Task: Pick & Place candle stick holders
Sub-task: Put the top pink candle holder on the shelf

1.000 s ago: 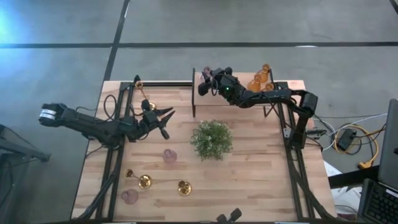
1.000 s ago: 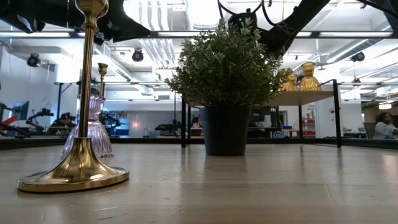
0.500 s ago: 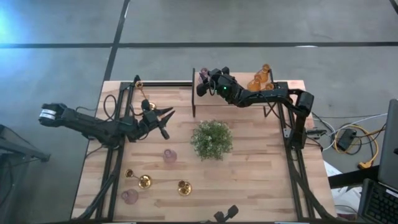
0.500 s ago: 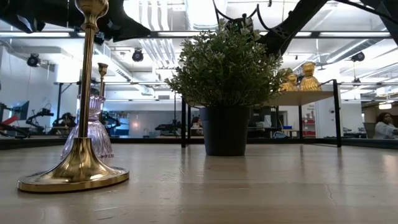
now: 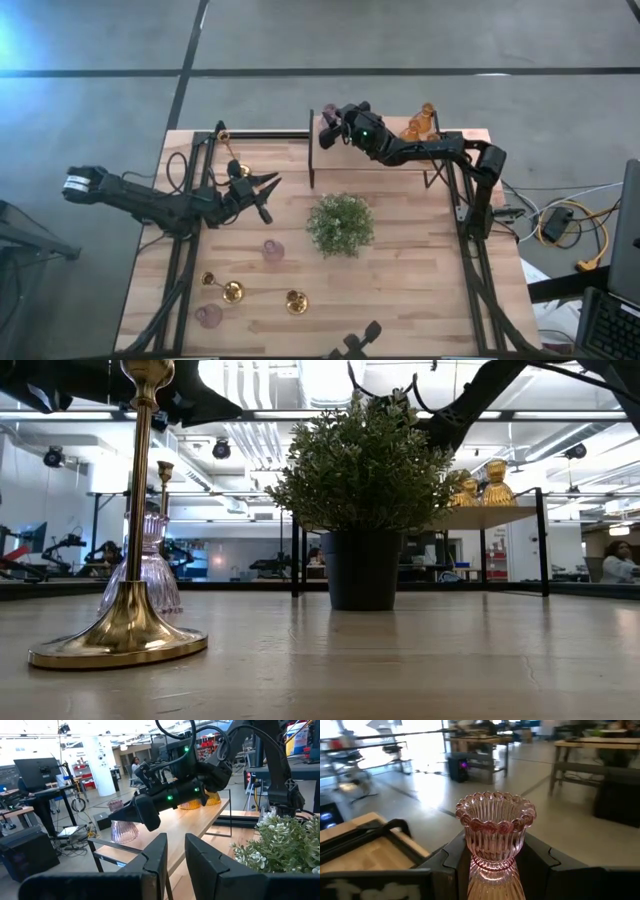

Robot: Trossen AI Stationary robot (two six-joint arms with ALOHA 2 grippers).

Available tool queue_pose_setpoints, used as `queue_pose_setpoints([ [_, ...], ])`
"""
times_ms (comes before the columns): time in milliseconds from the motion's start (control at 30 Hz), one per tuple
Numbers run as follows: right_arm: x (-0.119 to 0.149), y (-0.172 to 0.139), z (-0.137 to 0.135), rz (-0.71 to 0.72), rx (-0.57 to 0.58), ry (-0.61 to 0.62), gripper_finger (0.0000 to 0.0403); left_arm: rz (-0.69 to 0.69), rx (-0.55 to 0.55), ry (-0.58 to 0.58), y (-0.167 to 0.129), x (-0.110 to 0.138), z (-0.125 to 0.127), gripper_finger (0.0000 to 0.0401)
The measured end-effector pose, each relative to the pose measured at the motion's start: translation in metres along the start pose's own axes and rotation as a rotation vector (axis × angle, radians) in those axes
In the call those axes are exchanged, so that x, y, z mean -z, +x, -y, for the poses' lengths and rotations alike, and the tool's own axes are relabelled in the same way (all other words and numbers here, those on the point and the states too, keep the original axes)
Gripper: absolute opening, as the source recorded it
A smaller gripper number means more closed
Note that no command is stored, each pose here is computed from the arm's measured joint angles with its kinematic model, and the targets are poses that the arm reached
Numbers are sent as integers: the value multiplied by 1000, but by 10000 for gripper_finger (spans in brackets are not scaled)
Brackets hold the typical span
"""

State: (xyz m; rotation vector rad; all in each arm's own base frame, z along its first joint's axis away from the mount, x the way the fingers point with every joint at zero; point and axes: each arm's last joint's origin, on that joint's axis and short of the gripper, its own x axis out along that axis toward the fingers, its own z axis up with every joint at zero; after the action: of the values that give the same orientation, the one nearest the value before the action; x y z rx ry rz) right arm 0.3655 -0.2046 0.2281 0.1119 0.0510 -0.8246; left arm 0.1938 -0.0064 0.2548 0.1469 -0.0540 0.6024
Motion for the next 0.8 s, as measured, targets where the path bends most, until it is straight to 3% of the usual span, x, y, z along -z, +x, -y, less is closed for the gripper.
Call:
queue_pose_setpoints([
  [100,-4,1,-2,5,-43,-11,117,1,0,3,0,0,0,71],
  [233,-9,4,-1,-8,34,-17,117,1,0,2,0,0,0,71],
  [633,-13,8,-3,-24,15,-46,117,1,0,5,0,0,0,71],
  [800,-12,8,-4,-34,-45,-48,117,1,0,5,0,0,0,71],
])
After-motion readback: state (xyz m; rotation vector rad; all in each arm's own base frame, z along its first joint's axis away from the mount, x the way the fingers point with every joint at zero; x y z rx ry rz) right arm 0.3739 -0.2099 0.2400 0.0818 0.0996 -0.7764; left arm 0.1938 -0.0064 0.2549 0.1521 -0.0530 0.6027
